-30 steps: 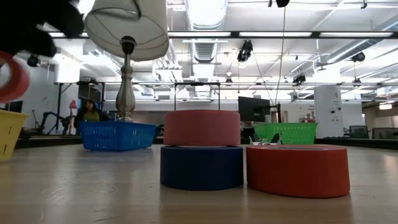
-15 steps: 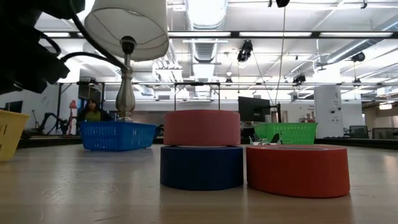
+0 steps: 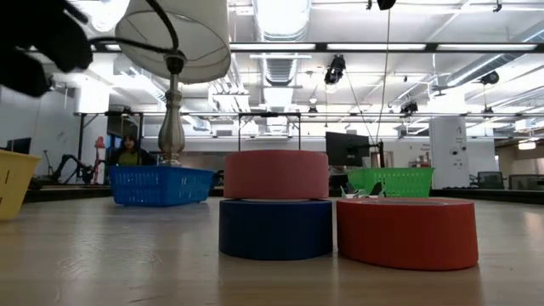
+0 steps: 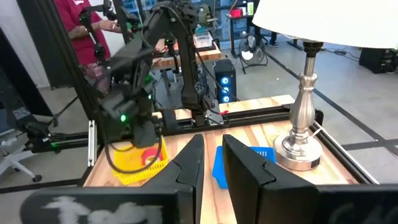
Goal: Pick and place Stapler, Stapler remover, tape
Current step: Put the pink tape into the yellow bin
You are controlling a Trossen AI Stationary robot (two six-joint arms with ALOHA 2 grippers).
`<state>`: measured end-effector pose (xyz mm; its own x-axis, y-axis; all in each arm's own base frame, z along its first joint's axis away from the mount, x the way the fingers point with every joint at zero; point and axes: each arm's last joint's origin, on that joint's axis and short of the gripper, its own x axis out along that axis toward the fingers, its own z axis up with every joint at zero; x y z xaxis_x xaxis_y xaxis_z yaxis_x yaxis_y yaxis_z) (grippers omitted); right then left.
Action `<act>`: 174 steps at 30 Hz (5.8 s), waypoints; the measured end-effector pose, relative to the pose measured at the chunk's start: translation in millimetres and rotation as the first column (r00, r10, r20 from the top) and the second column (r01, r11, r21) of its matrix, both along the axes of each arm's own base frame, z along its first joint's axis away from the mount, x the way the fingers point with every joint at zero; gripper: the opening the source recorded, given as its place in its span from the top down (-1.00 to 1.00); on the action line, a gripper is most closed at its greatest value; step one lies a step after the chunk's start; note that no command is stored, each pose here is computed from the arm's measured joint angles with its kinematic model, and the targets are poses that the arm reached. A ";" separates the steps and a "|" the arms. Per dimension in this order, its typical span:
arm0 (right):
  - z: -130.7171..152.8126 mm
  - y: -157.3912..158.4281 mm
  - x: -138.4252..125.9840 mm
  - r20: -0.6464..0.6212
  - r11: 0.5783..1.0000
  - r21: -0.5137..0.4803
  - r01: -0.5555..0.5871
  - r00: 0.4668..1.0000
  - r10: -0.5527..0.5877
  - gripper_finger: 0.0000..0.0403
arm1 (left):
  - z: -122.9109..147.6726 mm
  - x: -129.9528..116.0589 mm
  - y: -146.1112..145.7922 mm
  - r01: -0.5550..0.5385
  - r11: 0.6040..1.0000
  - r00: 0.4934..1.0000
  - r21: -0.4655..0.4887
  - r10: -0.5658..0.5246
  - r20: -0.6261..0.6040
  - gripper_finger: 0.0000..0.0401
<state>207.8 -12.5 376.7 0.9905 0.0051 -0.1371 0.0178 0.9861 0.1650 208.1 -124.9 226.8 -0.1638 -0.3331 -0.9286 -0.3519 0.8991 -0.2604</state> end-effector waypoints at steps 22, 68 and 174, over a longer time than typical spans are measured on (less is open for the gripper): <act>-2.7 0.2 -0.4 -0.028 1.000 -0.008 -0.005 1.000 0.005 0.74 | 53.6 109.3 42.1 -0.574 0.778 0.579 -0.256 0.606 0.546 0.18; -32.6 5.3 -13.6 -0.359 0.955 0.295 0.010 0.928 0.101 0.76 | -1.9 190.8 35.6 -0.310 0.936 0.767 -0.167 0.350 0.538 0.98; -21.7 4.3 -5.7 -0.226 0.996 0.090 -0.016 0.973 0.036 0.79 | 57.0 -25.6 -65.0 -0.918 0.319 0.396 0.236 0.786 0.474 0.45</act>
